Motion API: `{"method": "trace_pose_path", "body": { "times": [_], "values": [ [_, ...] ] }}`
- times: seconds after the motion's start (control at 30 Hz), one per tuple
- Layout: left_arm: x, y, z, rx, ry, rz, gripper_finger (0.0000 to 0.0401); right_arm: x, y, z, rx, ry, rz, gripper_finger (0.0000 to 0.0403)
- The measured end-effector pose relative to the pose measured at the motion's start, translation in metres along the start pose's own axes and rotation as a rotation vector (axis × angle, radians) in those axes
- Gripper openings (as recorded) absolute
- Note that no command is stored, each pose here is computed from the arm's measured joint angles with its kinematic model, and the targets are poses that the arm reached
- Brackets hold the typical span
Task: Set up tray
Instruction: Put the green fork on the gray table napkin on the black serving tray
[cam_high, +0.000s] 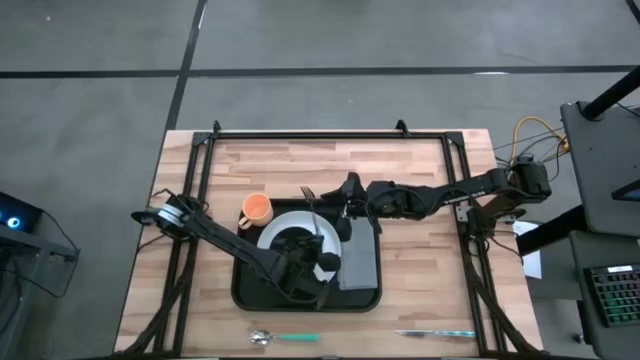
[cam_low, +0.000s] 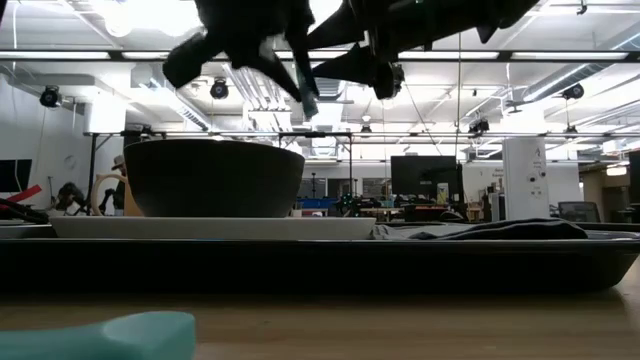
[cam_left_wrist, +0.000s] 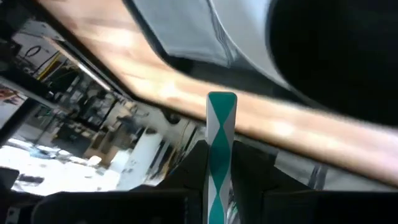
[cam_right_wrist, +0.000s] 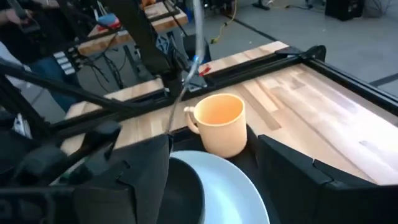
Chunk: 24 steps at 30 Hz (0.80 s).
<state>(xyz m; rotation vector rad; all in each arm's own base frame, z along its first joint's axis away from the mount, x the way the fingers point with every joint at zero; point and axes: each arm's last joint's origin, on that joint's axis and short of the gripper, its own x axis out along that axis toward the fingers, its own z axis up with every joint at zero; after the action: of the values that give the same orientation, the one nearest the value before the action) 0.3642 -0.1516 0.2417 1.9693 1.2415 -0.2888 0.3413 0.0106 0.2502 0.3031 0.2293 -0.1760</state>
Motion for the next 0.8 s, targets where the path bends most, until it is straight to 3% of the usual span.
{"method": "trace_pose_path", "body": {
  "times": [0.23,0.8],
  "values": [
    [0.019,-0.023,0.009,0.125,0.076,-0.042,0.0025,-0.002,-0.001,0.005,-0.045,-0.029,0.008,0.0226],
    [0.029,-0.016,0.009,0.086,0.081,0.002,0.0025,0.01,-0.008,-0.001,-0.002,-0.036,0.039,0.0224]
  ]
}}
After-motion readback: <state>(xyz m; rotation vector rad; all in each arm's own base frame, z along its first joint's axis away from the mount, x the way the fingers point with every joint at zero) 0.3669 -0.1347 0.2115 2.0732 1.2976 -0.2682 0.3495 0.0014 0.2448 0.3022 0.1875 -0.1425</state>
